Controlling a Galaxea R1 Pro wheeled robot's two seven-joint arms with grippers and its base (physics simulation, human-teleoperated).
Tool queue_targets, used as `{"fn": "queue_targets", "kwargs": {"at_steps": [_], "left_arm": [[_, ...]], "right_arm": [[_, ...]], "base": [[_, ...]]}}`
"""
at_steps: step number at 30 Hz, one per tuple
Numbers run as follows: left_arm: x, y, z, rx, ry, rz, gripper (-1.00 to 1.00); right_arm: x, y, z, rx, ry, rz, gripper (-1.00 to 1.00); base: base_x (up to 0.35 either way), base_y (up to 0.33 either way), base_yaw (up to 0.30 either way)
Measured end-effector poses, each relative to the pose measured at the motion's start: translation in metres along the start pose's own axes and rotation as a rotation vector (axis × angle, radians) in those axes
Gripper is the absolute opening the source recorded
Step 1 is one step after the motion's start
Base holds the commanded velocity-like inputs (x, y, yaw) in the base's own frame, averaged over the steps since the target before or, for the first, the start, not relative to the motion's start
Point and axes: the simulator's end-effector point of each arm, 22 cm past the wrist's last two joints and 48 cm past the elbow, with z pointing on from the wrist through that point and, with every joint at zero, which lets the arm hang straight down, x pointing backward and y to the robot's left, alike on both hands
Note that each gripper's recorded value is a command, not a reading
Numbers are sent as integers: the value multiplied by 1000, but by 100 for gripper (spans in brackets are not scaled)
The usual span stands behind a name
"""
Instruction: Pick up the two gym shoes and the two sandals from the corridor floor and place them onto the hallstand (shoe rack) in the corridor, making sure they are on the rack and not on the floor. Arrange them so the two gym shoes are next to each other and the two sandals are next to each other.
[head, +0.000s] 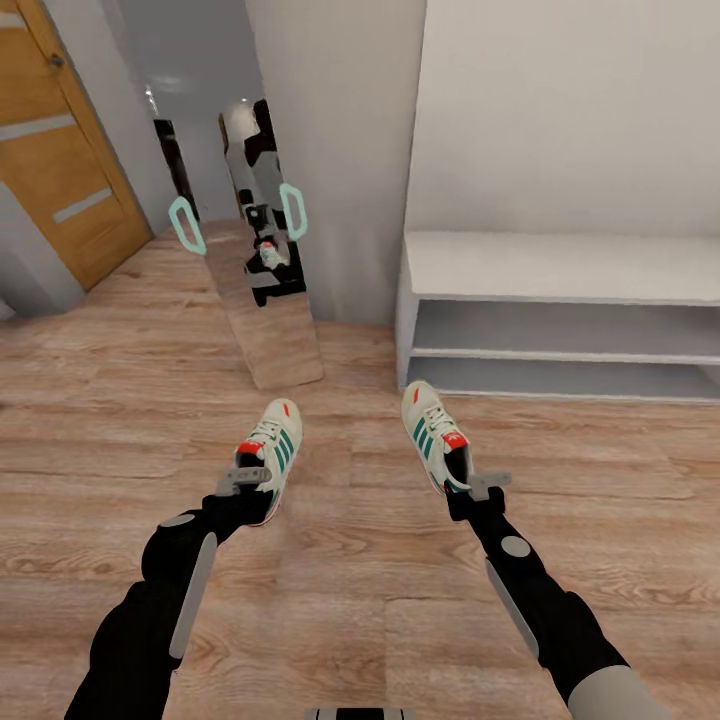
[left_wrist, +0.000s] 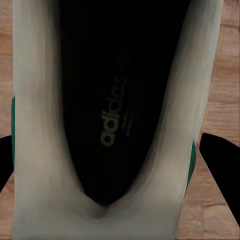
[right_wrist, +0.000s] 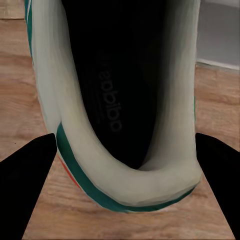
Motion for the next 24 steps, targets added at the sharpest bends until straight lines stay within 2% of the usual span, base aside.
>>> {"fn": "queue_targets", "kwargs": {"at_steps": [6, 16, 24], "left_arm": [[0, 0, 0, 0, 0, 0, -100], [0, 0, 0, 0, 0, 0, -100], [0, -1, 0, 2, 0, -1, -100]], "right_arm": [[0, 0, 0, 1, 0, 0, -100], [0, 0, 0, 1, 0, 0, -100], [0, 0, 0, 1, 0, 1, -100]], "base": [[321, 114, 300], [293, 206, 299], [219, 261, 85]]}}
